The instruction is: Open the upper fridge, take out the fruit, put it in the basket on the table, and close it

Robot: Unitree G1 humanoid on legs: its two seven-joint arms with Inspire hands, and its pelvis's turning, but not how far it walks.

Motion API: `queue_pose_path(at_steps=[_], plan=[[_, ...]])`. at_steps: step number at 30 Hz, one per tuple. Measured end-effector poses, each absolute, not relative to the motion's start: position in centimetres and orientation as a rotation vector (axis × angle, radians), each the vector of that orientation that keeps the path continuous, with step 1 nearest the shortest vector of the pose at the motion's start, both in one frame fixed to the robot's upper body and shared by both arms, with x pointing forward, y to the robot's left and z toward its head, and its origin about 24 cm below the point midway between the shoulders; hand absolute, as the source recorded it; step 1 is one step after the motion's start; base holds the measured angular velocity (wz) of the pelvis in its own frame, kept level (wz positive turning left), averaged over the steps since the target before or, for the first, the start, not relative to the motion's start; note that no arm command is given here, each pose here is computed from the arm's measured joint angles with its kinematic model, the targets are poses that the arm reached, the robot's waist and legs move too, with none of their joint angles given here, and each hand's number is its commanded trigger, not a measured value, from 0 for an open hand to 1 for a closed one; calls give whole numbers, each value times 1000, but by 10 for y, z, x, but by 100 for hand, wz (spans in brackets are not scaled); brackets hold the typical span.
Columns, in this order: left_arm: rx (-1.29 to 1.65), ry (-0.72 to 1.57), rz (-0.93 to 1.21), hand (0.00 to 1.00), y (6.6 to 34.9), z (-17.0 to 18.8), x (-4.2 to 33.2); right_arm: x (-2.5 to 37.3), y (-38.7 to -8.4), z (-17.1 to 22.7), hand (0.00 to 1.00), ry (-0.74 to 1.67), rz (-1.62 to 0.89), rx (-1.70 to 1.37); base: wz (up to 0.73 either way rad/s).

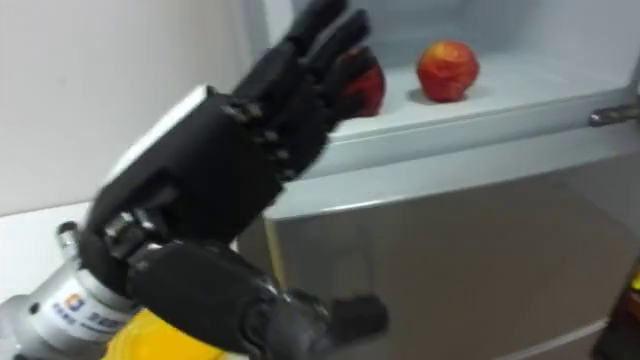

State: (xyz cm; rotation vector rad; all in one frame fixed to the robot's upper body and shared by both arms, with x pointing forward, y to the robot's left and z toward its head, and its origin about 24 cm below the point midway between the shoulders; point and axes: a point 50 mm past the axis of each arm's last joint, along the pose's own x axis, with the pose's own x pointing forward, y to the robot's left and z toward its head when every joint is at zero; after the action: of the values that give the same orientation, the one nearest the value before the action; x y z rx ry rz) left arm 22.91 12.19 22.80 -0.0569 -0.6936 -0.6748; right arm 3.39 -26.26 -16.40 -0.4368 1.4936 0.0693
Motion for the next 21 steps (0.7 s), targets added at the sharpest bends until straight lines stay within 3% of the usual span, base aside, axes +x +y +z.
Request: queue_pose_path(at_steps=[9,15,21], plan=[[-62,-805,-126,0,200,236,216,20,-260,-166,0,1506,10,-419,18],[-59,-710,356,0,260,210,193,0,-258,-166,0,1540,-22,-411,11],[-112,-480,886,0,322,154,164,-8,-257,-166,0,1556,-19,-429,8]])
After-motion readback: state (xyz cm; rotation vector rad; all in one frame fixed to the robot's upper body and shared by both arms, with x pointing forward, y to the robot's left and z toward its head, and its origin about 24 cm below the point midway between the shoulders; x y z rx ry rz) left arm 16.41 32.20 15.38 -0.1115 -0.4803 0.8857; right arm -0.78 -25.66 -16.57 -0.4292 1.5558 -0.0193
